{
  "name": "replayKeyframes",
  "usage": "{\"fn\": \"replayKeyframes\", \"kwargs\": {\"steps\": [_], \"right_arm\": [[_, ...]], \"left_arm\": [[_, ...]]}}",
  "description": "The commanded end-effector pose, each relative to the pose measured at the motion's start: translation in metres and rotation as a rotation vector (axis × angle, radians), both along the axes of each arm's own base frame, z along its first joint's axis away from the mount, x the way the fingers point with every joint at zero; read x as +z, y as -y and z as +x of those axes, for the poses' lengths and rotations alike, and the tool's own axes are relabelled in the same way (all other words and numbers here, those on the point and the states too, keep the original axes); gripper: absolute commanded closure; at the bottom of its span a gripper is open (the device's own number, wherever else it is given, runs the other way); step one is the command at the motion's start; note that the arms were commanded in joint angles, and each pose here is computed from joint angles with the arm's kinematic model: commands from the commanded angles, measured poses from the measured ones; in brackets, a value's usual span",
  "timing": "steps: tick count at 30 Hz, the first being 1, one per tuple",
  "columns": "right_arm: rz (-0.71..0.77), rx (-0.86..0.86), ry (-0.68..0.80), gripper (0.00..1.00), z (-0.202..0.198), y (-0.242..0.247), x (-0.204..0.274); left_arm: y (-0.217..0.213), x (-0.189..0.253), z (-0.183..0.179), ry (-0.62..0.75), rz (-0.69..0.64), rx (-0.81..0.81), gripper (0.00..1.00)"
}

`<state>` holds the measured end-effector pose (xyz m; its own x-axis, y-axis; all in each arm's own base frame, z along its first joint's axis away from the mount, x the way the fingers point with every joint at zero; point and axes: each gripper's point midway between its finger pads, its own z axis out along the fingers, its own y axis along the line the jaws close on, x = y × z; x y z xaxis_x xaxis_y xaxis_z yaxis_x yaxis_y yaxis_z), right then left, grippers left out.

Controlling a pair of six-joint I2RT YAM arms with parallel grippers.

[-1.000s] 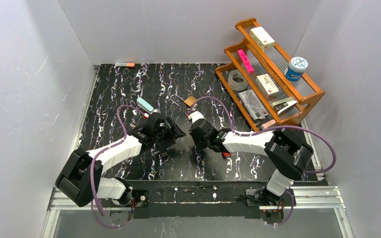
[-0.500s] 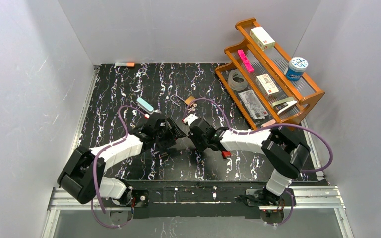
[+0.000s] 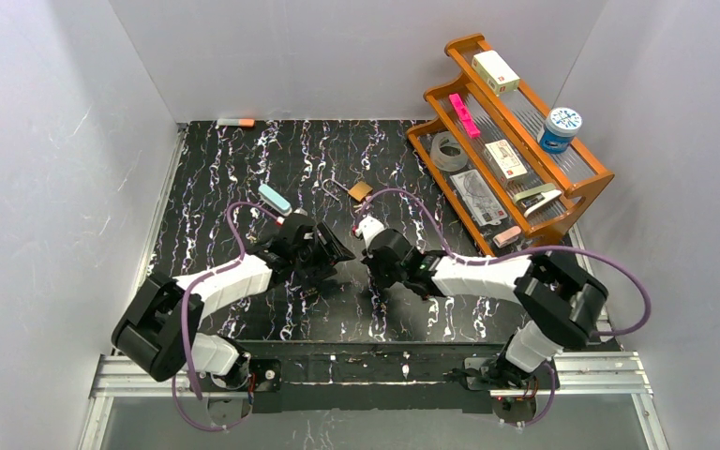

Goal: Unlock with the key
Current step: Pick up the key from the center of the board.

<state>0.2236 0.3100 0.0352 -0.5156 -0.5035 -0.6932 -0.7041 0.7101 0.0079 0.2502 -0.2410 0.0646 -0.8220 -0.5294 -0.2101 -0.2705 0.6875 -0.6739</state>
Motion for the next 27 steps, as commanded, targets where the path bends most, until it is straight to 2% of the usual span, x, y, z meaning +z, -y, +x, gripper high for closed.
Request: {"fn": "replayKeyframes", "kwargs": {"steps": [1, 12, 14, 19, 24, 27], "right_arm": [[0.173, 0.015, 0.115, 0.99, 0.008, -0.015, 0.045], [0.292, 0.068, 0.118, 0.99, -0.006, -0.021, 0.069], [0.308, 0.07, 0.116, 0.99, -0.006, -0.022, 0.073], [0.345, 0.065, 0.106, 0.99, -0.008, -0.027, 0.084], [0.381, 0.073, 0.103, 0.99, -0.01, -0.031, 0.094], [0.39, 0.071, 0.098, 0.99, -0.009, -0.031, 0.097]], "left_arm": [[0.003, -0.005, -0.002, -0.034, -0.028, 0.007, 0.38], [0.027, 0.015, 0.006, 0.025, -0.156, -0.062, 0.38], [0.028, 0.017, 0.005, 0.032, -0.155, -0.08, 0.44], [0.03, 0.015, 0.0, 0.034, -0.152, -0.125, 0.66], [0.035, 0.021, -0.005, 0.056, -0.177, -0.178, 0.78], [0.037, 0.031, -0.004, 0.093, -0.184, -0.207, 0.8]]}}
